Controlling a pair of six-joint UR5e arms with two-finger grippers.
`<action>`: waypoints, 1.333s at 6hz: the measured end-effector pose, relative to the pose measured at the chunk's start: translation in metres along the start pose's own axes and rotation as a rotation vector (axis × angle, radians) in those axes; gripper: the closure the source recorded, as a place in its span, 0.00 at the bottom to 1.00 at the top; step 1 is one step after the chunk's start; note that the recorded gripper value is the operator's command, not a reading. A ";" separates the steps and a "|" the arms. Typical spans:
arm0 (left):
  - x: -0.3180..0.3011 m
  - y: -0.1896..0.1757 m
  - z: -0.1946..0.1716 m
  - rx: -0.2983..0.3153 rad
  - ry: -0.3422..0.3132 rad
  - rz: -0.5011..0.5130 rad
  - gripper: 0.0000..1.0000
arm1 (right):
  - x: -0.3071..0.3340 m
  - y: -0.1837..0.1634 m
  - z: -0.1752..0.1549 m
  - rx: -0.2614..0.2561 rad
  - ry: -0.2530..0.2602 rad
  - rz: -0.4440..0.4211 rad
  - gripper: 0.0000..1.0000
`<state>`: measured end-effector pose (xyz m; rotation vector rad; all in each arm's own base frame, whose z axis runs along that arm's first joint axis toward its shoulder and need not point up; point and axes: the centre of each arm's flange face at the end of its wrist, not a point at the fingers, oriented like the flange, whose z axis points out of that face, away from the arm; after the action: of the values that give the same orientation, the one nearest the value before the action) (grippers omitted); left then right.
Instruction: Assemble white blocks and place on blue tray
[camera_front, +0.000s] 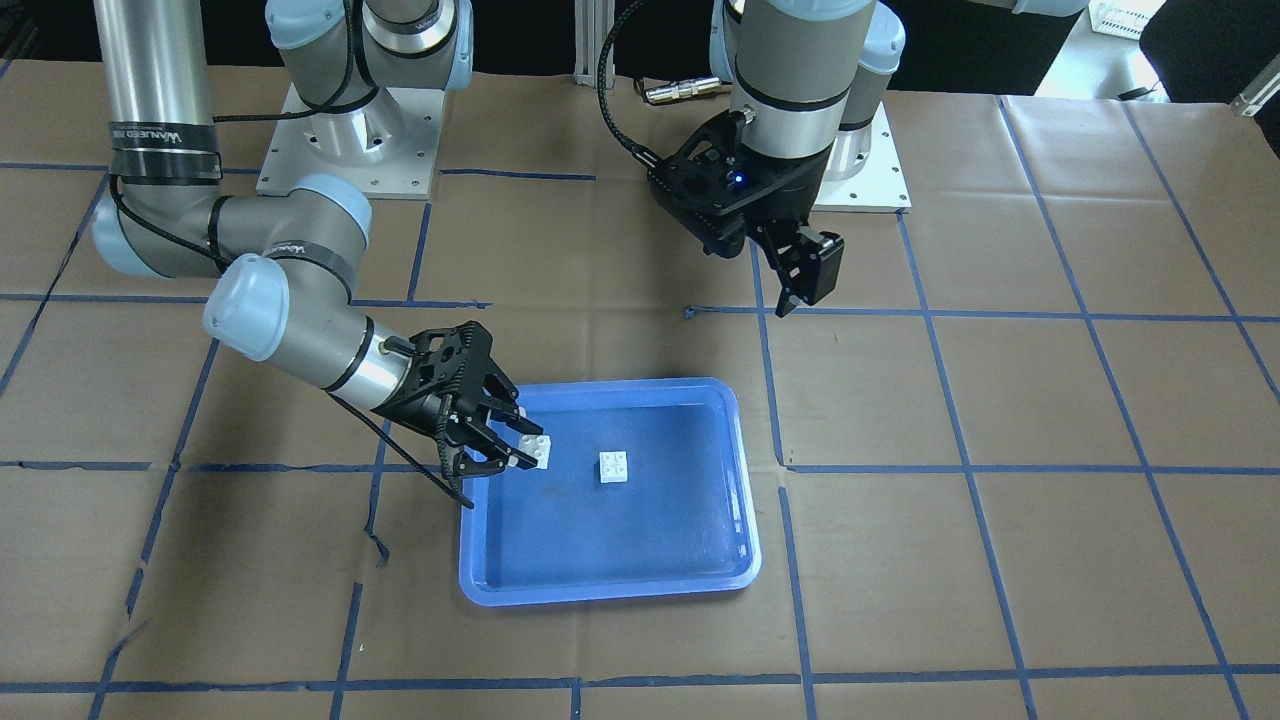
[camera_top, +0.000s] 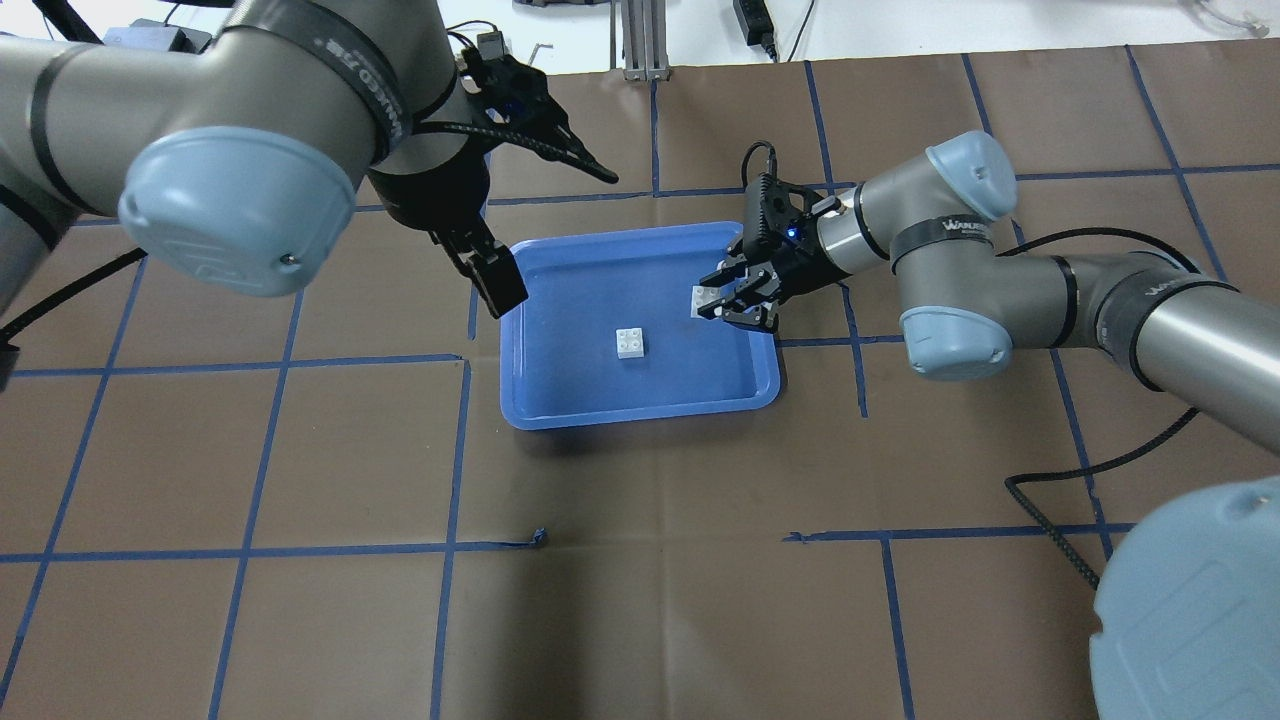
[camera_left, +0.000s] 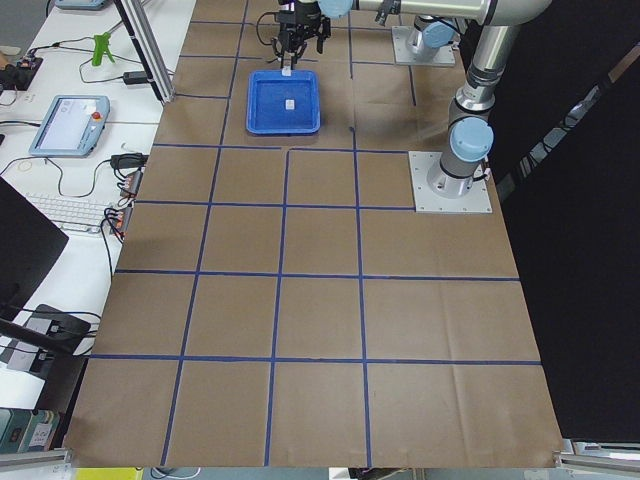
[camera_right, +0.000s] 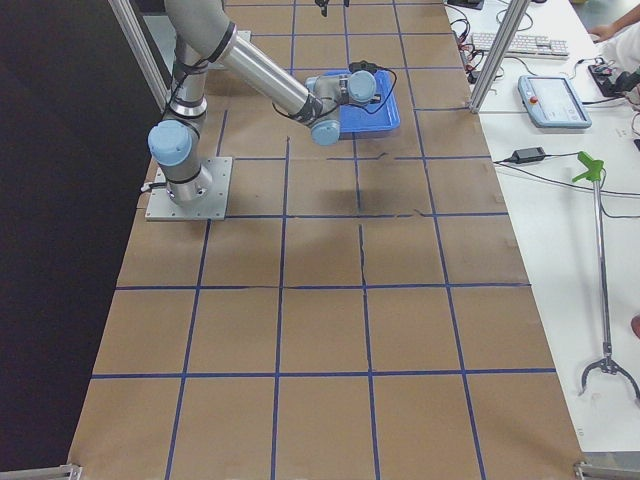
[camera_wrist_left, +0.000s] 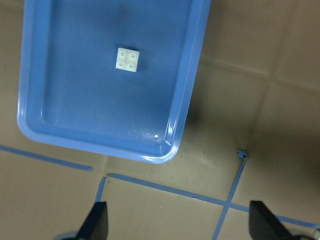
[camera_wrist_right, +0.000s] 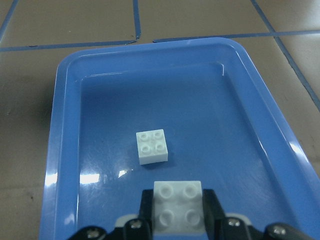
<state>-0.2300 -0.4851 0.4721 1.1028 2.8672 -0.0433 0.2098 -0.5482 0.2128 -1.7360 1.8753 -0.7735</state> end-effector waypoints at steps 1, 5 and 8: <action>-0.017 0.011 -0.020 0.019 -0.041 -0.265 0.02 | -0.004 -0.002 0.022 0.001 -0.003 -0.014 0.73; -0.040 0.047 -0.046 -0.018 -0.021 -0.642 0.02 | -0.007 0.011 0.059 -0.003 -0.014 -0.028 0.73; -0.051 0.057 -0.045 -0.025 0.045 -0.673 0.02 | -0.009 0.017 0.069 -0.008 -0.031 -0.018 0.73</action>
<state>-0.1565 -0.4752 0.5211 0.0953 3.1164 -0.0163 0.2444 -0.5447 0.1504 -1.7619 1.8469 -0.7429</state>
